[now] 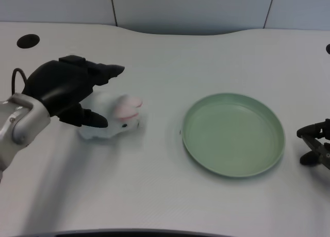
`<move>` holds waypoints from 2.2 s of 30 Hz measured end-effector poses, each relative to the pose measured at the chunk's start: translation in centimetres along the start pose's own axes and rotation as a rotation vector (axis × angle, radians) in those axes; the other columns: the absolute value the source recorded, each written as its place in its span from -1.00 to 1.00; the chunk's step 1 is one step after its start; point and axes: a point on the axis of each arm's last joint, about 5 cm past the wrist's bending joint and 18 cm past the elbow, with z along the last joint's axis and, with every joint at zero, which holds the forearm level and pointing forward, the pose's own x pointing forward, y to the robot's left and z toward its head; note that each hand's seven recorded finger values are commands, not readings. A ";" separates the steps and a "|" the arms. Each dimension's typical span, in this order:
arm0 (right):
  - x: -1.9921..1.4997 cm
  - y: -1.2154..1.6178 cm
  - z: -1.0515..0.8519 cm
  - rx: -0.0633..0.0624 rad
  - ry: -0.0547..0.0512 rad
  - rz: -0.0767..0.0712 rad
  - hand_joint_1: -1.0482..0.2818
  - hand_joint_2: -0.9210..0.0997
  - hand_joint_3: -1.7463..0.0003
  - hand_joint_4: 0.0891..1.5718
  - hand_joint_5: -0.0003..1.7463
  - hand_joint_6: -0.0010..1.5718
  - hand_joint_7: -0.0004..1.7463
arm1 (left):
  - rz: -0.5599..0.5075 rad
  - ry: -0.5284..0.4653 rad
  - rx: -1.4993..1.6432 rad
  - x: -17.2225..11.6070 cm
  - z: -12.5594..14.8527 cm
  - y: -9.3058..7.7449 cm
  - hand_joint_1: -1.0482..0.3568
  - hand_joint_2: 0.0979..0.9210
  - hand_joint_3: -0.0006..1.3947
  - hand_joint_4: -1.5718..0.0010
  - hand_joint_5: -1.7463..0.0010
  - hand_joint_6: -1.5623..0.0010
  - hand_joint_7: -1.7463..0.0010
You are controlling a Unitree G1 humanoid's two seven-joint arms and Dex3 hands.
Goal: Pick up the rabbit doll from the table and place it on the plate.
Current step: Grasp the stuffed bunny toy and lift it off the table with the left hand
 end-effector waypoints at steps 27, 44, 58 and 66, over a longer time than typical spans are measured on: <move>-0.90 -0.07 -0.21 -0.007 -0.025 0.003 -0.56 -1.00 0.83 0.07 0.13 0.04 -0.05 | -0.462 0.224 0.359 5.8 3.4 -2.7 -0.98 0.95 -0.95 1.00 1.00 1.00 1.00; -2.26 -0.25 -0.61 -0.003 -0.039 0.010 -0.57 -1.00 0.83 0.09 0.16 0.03 -0.03 | -0.272 0.116 0.439 4.8 3.0 -4.3 -0.65 0.59 -1.00 0.60 0.79 0.66 0.91; -2.54 -0.19 -0.57 -0.005 -0.038 0.013 -0.58 -1.00 0.83 0.09 0.14 0.04 -0.01 | -0.297 0.200 0.243 4.5 2.8 -4.6 -0.18 0.69 -0.99 0.55 -0.36 0.40 0.04; -2.54 -0.12 -0.56 -0.007 -0.039 0.015 -0.58 -1.00 0.83 0.09 0.13 0.04 -0.01 | -0.273 0.220 0.247 4.5 2.7 -4.5 0.18 0.85 -0.99 0.34 -0.72 0.36 -0.34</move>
